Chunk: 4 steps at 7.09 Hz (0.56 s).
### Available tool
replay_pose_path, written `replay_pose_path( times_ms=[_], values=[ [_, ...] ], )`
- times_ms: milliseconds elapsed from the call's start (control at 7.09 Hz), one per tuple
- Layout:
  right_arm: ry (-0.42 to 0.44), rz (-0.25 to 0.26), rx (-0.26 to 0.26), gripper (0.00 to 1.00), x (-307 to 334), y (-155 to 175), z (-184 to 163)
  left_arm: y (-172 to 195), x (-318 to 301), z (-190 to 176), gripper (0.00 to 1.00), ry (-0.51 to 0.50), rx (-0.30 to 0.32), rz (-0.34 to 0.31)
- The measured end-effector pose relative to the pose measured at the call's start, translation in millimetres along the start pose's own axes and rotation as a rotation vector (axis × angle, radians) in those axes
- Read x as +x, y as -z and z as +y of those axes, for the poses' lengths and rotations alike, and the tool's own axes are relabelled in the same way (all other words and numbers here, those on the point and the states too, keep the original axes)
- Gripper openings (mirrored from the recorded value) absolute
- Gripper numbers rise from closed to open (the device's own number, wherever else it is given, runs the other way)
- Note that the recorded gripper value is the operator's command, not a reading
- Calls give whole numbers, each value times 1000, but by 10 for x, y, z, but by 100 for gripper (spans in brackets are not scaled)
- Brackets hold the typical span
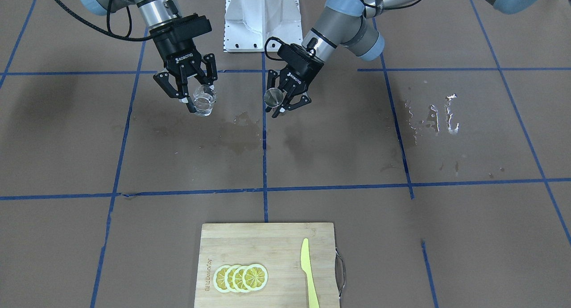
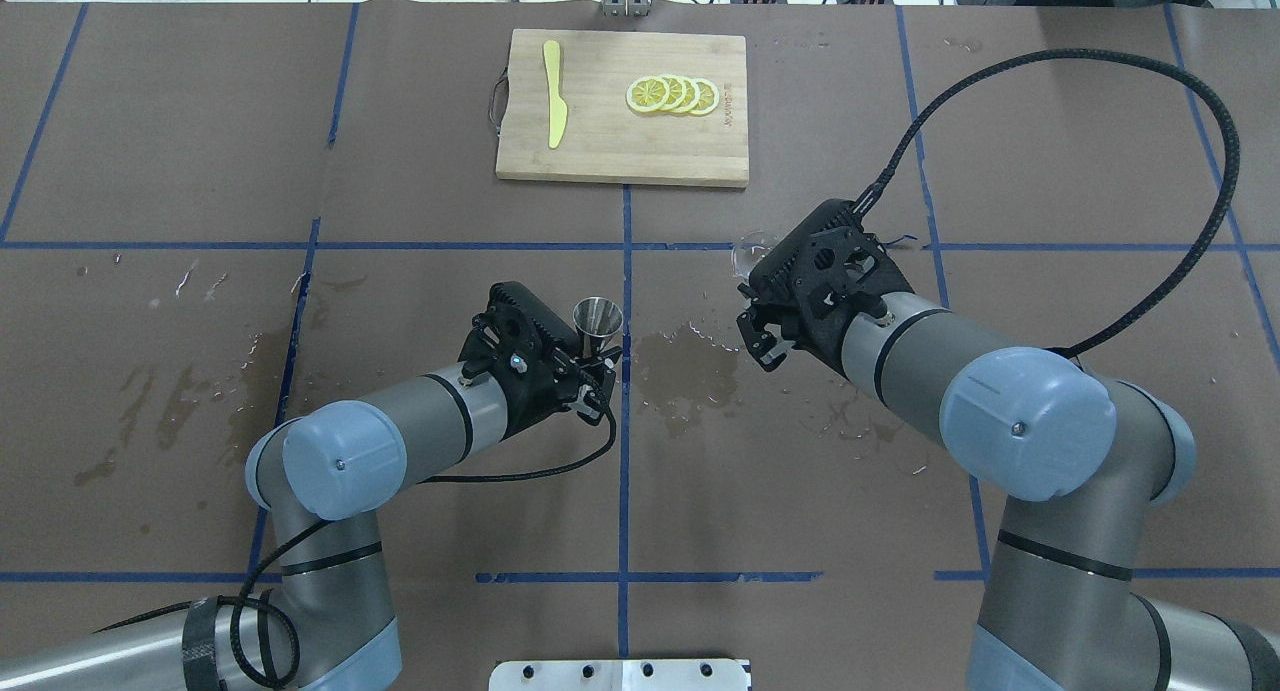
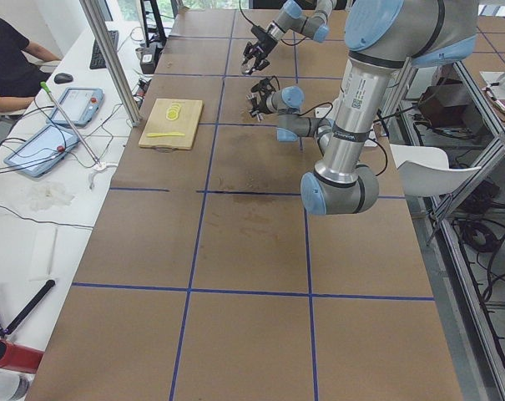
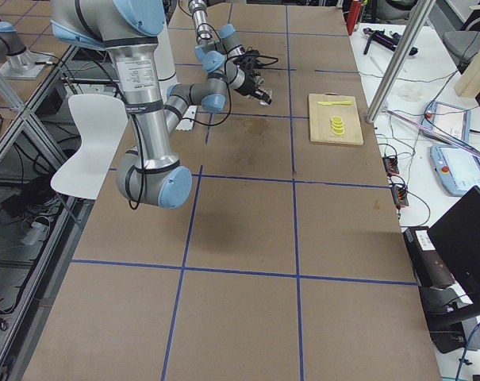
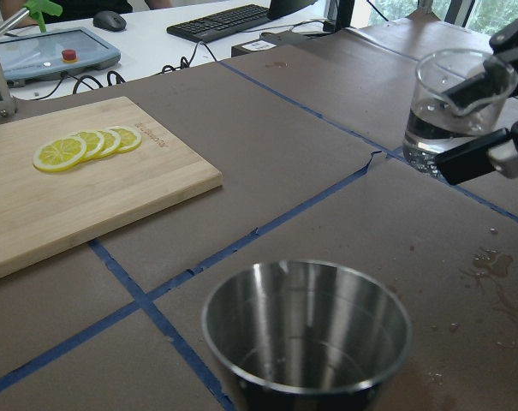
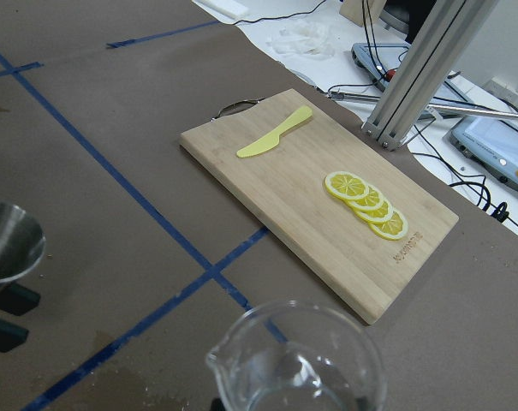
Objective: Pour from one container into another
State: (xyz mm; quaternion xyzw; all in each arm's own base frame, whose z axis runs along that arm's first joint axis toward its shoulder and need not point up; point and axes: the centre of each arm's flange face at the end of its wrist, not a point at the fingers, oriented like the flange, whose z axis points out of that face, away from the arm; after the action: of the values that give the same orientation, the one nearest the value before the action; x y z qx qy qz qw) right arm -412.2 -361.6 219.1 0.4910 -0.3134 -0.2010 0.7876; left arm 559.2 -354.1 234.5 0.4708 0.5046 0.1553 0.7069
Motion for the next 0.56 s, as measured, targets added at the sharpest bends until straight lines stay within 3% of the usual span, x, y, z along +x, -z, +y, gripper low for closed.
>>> replay_pose_path(
  times_ms=[565],
  values=[
    [122, 66, -73, 0, 26, 29, -425, -162, 197, -172, 0, -38, 4, 30]
  ],
)
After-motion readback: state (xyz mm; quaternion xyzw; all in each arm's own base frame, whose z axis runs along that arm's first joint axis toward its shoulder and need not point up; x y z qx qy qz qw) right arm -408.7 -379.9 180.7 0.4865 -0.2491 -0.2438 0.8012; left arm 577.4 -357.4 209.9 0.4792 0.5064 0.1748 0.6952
